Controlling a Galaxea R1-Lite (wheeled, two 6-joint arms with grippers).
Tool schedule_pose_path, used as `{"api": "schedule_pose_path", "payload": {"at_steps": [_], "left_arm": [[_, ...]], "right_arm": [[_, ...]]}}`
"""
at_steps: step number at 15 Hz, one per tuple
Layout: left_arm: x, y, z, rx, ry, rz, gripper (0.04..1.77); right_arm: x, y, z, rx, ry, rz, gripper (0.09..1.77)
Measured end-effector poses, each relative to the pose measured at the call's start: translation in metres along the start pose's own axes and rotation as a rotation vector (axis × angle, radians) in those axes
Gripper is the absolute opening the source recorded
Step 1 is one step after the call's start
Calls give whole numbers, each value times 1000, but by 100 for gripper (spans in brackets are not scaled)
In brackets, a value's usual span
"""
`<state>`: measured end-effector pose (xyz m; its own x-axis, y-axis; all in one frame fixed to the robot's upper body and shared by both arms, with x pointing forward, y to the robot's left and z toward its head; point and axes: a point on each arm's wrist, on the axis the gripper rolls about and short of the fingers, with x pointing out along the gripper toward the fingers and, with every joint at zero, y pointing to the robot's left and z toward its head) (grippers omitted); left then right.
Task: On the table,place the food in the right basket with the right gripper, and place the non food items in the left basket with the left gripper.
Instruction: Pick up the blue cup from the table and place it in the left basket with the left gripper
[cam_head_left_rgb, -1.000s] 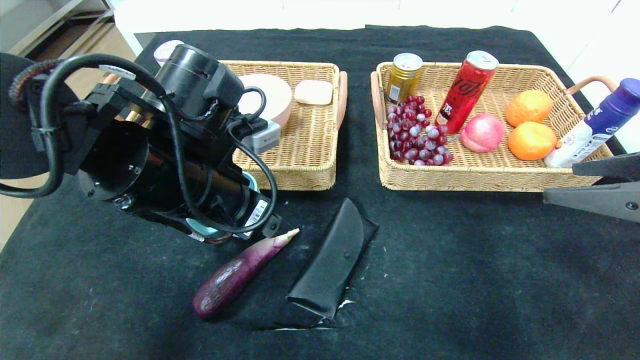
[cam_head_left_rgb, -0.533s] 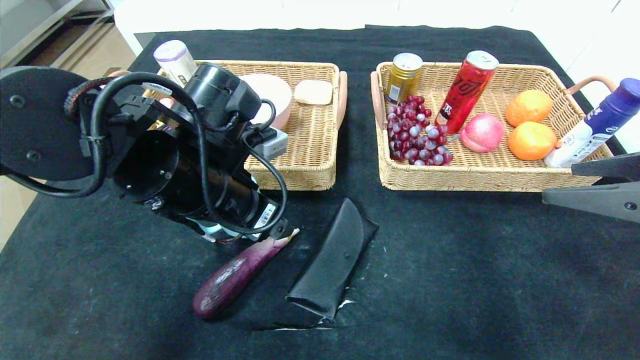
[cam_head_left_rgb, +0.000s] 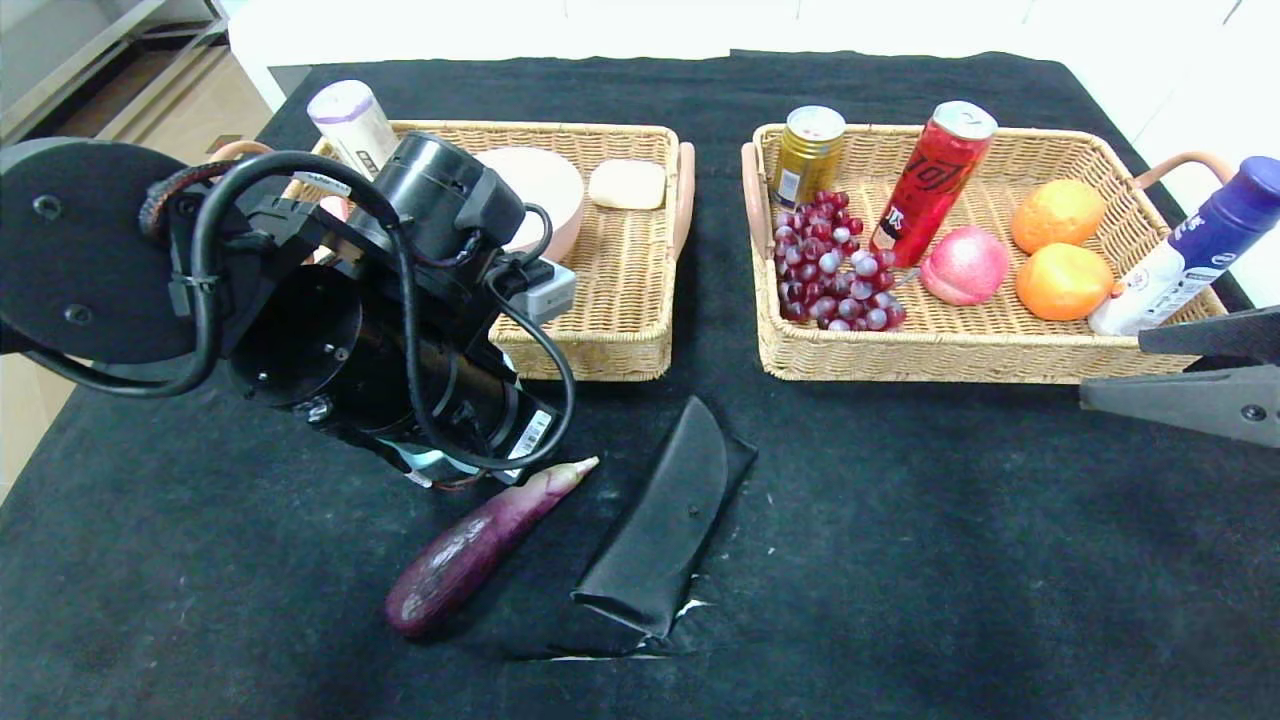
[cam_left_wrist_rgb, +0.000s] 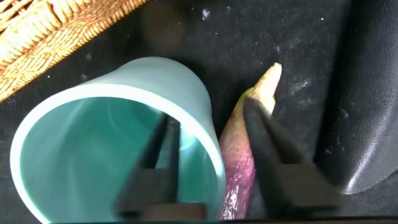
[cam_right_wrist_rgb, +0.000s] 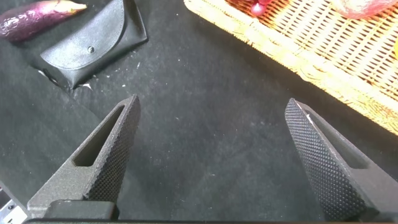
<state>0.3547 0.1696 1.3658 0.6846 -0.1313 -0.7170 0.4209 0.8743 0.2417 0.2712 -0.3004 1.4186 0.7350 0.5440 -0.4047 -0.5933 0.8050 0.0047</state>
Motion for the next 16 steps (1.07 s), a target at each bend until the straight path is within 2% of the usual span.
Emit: {"api": "schedule_pose_path", "payload": {"at_steps": [1, 16], "left_arm": [[0, 0, 0, 0, -1, 7, 18], [-3, 2, -1, -1, 2, 4, 19]], "right_arm": [[0, 0, 0, 0, 0, 0, 170], [2, -1, -1, 3, 6, 1, 170]]}}
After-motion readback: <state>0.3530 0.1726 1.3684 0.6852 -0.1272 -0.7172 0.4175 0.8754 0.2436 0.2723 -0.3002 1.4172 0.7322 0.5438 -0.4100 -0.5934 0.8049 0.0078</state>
